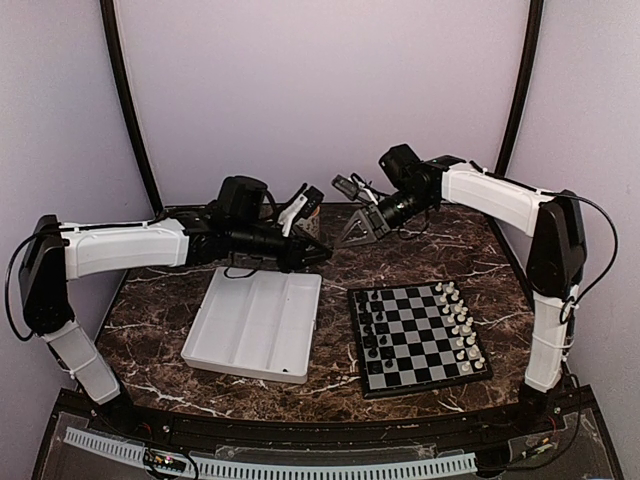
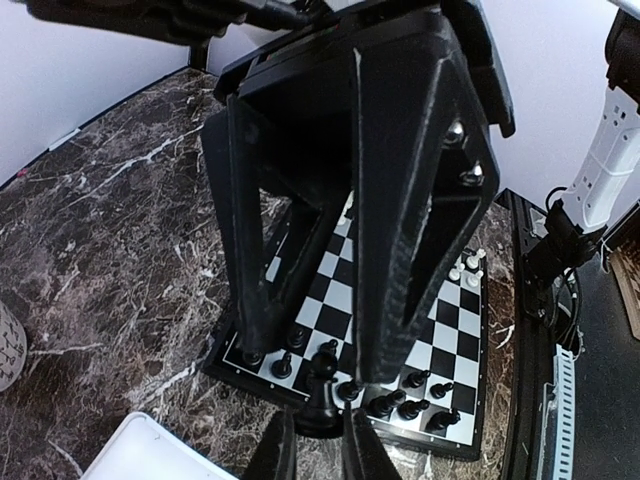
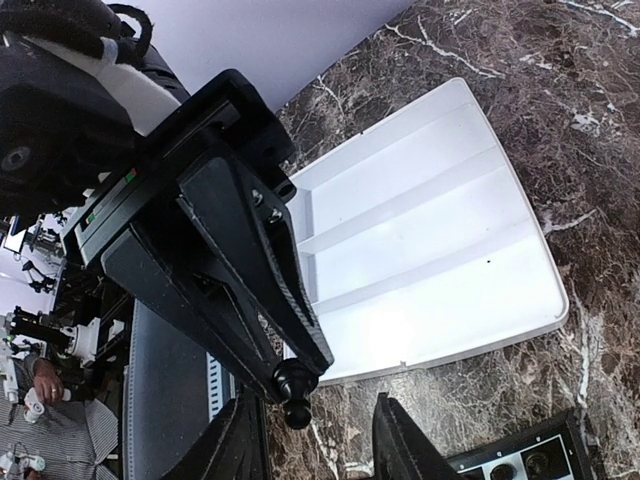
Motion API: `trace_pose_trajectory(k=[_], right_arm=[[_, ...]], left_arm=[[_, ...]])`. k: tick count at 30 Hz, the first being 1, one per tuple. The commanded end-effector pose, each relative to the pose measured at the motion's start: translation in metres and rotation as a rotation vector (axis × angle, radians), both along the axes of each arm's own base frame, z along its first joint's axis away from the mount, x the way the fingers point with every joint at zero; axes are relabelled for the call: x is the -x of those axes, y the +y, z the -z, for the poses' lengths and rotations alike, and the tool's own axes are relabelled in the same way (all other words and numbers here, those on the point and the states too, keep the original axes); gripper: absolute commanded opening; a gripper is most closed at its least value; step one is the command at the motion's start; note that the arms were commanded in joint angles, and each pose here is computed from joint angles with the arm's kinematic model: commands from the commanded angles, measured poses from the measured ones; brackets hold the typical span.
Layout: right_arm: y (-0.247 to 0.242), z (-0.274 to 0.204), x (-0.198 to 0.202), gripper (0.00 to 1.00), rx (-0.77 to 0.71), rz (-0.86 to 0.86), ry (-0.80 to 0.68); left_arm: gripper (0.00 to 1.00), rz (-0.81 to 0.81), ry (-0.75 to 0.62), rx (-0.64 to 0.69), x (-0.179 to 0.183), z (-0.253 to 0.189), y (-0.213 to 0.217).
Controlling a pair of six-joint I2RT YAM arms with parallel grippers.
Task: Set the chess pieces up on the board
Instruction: Pass from the left arm to the right, then place the rook at a8.
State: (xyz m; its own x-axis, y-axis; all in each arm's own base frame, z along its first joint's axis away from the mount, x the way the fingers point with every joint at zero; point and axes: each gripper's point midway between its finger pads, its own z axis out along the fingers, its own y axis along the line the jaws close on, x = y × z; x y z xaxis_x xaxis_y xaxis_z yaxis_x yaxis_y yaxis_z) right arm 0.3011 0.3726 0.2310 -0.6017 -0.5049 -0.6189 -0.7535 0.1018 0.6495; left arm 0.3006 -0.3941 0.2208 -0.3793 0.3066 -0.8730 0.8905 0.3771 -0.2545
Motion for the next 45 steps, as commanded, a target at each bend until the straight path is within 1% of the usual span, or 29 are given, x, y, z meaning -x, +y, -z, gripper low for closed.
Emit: trace_pose_trajectory(k=[1, 7, 13, 18, 20, 22, 23, 28, 30, 32, 35, 37, 41, 42, 43, 45], right_arm=[[0.008, -0.016, 0.003, 0.42, -0.061, -0.025, -0.005], [0.009, -0.017, 0.006, 0.30, -0.077, -0.036, 0.011], [0.009, -0.019, 0.006, 0.26, -0.089, -0.037, 0.018], [0.009, -0.020, 0.009, 0.14, -0.101, -0.045, 0.023], [0.009, -0.019, 0.010, 0.10, -0.101, -0.047, 0.025], [0.008, -0.018, 0.009, 0.07, -0.092, -0.042, 0.013], [0.007, -0.017, 0.009, 0.07, -0.084, -0.037, 0.004], [0.001, -0.015, 0.004, 0.06, -0.040, -0.020, -0.081], [-0.003, -0.013, -0.001, 0.06, -0.027, -0.014, -0.095], [-0.010, -0.009, -0.005, 0.06, -0.002, -0.017, -0.124], [-0.021, 0.001, -0.010, 0.06, 0.062, -0.027, -0.195], [-0.028, 0.002, -0.012, 0.06, 0.100, -0.035, -0.261], [-0.038, 0.008, -0.013, 0.06, 0.153, -0.035, -0.365], [-0.040, 0.007, -0.012, 0.06, 0.162, -0.036, -0.380], [-0.041, 0.006, -0.011, 0.06, 0.175, -0.038, -0.398], [-0.041, 0.007, -0.006, 0.06, 0.201, -0.049, -0.432]], left_arm=[[0.11, 0.028, -0.038, 0.060, 0.001, -0.028, -0.009], [0.11, 0.036, -0.037, 0.062, -0.001, -0.029, -0.012], [0.11, 0.047, -0.027, 0.058, -0.001, -0.025, -0.014], [0.11, 0.047, -0.024, 0.053, -0.001, -0.022, -0.015], [0.12, 0.043, -0.029, 0.051, -0.002, -0.022, -0.015], [0.15, 0.034, -0.031, 0.047, -0.003, -0.022, -0.014], [0.19, 0.024, -0.034, 0.044, -0.005, -0.022, -0.013], [0.28, 0.003, -0.047, 0.018, -0.007, -0.021, -0.009], [0.37, -0.004, -0.055, -0.002, -0.008, -0.019, -0.006], [0.41, -0.012, -0.035, -0.032, -0.005, -0.015, -0.001], [0.43, -0.024, -0.001, -0.075, 0.002, -0.013, 0.009], [0.44, -0.070, 0.020, -0.106, -0.001, -0.017, 0.017], [0.45, -0.264, 0.069, -0.108, -0.023, -0.040, 0.039], [0.45, -0.303, 0.070, -0.107, -0.027, -0.049, 0.047], [0.45, -0.381, 0.070, -0.117, -0.038, -0.052, 0.059], [0.45, -0.457, 0.071, -0.128, -0.048, -0.065, 0.076]])
